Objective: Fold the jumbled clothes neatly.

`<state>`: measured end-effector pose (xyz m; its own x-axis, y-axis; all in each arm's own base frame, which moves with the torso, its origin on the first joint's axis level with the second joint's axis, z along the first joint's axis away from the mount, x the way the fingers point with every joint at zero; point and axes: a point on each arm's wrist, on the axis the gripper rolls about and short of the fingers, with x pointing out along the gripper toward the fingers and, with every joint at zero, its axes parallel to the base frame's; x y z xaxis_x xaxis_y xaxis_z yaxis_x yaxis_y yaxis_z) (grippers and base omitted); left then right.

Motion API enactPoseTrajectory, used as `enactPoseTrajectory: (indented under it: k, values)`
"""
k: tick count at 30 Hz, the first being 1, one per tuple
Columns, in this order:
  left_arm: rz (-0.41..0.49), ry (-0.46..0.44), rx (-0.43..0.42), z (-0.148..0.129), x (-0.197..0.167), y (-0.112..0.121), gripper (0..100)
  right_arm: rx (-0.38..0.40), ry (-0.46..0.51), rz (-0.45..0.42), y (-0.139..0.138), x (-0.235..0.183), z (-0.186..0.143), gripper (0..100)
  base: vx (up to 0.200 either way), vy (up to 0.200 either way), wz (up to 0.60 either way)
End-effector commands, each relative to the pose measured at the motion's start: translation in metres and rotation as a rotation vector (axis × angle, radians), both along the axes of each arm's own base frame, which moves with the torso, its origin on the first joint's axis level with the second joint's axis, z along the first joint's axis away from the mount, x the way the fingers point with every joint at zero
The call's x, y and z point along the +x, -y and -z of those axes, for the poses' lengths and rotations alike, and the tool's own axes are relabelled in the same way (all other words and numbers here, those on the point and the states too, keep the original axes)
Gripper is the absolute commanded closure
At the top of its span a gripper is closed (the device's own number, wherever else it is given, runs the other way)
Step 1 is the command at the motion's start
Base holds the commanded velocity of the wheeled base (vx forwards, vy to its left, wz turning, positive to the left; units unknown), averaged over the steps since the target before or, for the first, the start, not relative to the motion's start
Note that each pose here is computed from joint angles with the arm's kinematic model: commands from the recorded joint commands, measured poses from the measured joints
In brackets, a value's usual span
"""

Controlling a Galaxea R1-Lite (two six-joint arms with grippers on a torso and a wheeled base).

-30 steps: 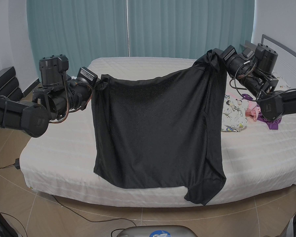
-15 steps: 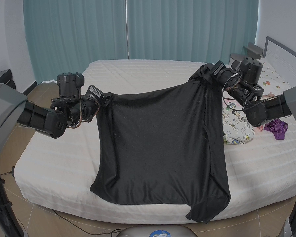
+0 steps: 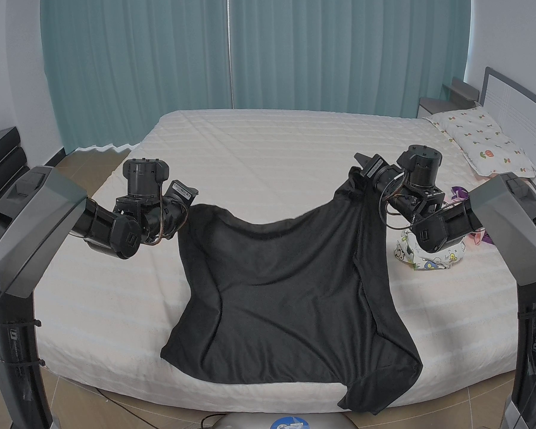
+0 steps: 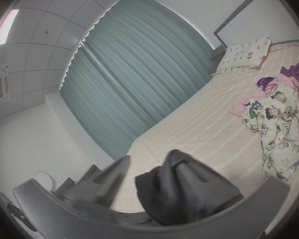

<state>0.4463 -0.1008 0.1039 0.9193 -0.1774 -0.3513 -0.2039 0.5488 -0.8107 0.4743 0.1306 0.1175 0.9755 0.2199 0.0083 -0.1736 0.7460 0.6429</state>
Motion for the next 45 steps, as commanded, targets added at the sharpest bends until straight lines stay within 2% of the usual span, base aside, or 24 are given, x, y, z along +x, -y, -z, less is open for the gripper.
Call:
enactPoseTrajectory:
  k: [1,3,5,10,16,17,18,23,26,34,40,45]
  values:
    - [-0.029,-0.055,0.014,0.033,0.016,-0.011,0,-0.039,-0.107,0.046,0.0,0.02,0.059,0,0.0,0.0,0.0]
    - [-0.045,-0.082,0.037,0.039,0.017,-0.018,0,-0.064,-0.101,0.163,0.007,0.03,0.065,0,0.0,0.0,0.0]
    - [-0.057,-0.102,0.058,0.041,0.017,-0.027,0,-0.074,-0.114,0.201,0.011,0.034,0.064,0,0.0,0.0,0.0]
    - [-0.07,-0.156,0.067,0.045,0.012,-0.034,0,-0.136,-0.275,0.21,0.018,0.033,0.076,0,0.0,0.0,0.0]
    - [-0.059,-0.21,0.066,0.038,-0.014,-0.037,0,-0.167,-0.372,0.219,0.028,0.025,0.093,0,0.0,0.0,0.0]
    - [-0.059,-0.212,0.066,0.037,-0.015,-0.037,0,-0.167,-0.375,0.217,0.028,0.025,0.094,0,0.0,0.0,0.0]
    - [-0.05,-0.233,0.069,0.038,-0.026,-0.036,0,-0.206,-0.418,0.207,0.028,0.019,0.104,0,0.0,0.0,0.0]
    - [-0.028,-0.28,0.073,0.044,-0.043,-0.028,0,-0.274,-0.454,0.183,0.025,0.013,0.117,0,0.0,0.0,0.0]
    - [-0.03,-0.326,0.017,0.05,-0.057,-0.024,0,-0.32,-0.485,0.125,0.013,0.003,0.127,0,0.0,0.0,0.0]
    - [0.05,-0.324,-0.117,0.053,-0.063,-0.003,0,-0.418,-0.528,0.061,-0.002,-0.008,0.148,0,0.0,0.0,0.0]
    - [0.058,-0.323,-0.114,0.066,-0.067,0.0,0,-0.509,-0.537,0.027,-0.007,-0.012,0.153,0,0.0,0.0,0.0]
    - [0.054,-0.321,-0.116,0.066,-0.068,-0.003,0,-0.535,-0.541,-0.004,-0.021,-0.014,0.154,0,0.0,0.0,0.0]
